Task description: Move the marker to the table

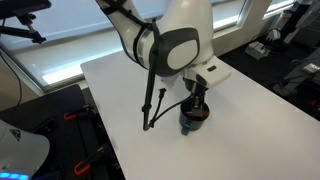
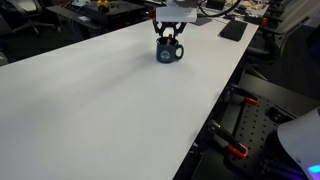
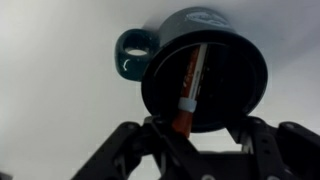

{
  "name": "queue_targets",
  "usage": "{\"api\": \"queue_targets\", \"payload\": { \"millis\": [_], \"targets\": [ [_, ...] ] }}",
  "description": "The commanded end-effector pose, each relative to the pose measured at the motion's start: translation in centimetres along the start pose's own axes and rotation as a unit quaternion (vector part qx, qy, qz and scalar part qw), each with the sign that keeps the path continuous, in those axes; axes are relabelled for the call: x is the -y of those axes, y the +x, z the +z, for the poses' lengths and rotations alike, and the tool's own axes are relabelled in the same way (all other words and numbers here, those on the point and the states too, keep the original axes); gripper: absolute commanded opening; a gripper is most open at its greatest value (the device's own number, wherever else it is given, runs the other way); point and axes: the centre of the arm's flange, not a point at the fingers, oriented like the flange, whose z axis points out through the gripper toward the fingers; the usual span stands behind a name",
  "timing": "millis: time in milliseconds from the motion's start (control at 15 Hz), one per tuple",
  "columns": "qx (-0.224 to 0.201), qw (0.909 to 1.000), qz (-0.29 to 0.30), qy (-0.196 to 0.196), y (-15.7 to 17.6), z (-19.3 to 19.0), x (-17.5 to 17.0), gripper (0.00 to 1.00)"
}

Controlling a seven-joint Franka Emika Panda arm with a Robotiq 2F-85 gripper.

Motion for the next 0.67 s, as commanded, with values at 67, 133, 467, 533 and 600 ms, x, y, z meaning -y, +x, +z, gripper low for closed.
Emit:
{"api": "queue_targets", "payload": {
  "millis": [67,133,467,533,600],
  "targets": [
    [-0.005,1.0,0.0,-0.003,-0.6,0.58,0.33,0.23],
    [-0.005,1.0,-0.002,-0.003,-0.67,0.67,0.29,0.15],
    [-0.005,1.0,-0.007,-0.001,-0.7,0.53,0.18,0.05],
    [-0.005,0.9999,-0.009,0.0,-0.73,0.39,0.14,0.05],
    [-0.006,0.9999,-0.012,0.001,-0.8,0.17,0.13,0.05]
  ]
}}
